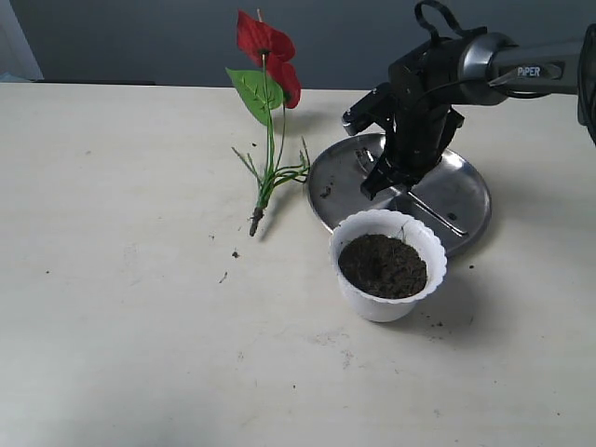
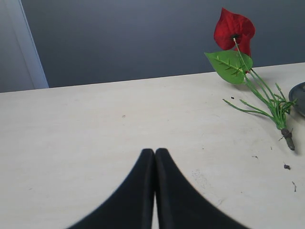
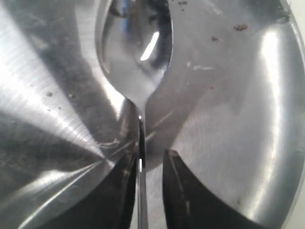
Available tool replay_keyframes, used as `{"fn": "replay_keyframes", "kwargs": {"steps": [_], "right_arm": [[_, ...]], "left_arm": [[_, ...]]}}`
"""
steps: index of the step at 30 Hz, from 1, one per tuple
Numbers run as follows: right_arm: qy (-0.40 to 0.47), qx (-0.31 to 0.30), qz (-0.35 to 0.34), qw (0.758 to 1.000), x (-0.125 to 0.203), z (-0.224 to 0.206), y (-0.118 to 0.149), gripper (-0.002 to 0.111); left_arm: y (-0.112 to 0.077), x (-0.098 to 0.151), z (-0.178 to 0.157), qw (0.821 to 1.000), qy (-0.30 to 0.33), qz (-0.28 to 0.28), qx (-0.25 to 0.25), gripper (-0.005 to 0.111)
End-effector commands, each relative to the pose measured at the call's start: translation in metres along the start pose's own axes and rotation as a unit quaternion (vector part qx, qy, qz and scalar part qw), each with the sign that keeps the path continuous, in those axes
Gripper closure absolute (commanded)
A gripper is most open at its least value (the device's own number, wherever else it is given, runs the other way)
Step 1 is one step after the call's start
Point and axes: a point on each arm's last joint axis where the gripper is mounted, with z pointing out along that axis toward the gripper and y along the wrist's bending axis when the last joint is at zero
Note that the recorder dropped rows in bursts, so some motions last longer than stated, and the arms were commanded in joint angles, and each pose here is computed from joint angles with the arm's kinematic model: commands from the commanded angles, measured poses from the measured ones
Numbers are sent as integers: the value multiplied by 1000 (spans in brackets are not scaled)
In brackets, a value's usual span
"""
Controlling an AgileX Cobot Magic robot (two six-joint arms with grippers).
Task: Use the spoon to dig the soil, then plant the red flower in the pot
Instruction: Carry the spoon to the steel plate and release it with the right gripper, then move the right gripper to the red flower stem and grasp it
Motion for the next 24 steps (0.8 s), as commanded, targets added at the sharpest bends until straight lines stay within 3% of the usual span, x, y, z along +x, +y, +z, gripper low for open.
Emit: {"fn": "replay_keyframes", "kwargs": {"steps": [1,8,12,15,18,24], "right_arm": [[5,15,-8,1000,-2,-8,-8,86],[-70,30,65,995,-22,-74,-29,86],[-152,-62,119,979,-37,-117,-22,84],[-215,-158,145,953,-52,-135,-8,69],[-261,-191,168,931,-64,-141,2,56],[-266,-193,162,930,-78,-114,27,56]], "left_arm": [[0,-1,-1,1000,-5,-2,1,106],[0,-1,-1,1000,-5,-2,1,106],[0,-1,-1,1000,-5,-2,1,106],[0,-1,-1,1000,-5,-2,1,106],[0,-1,-1,1000,-5,-2,1,106],[0,-1,-1,1000,-5,-2,1,106]]}}
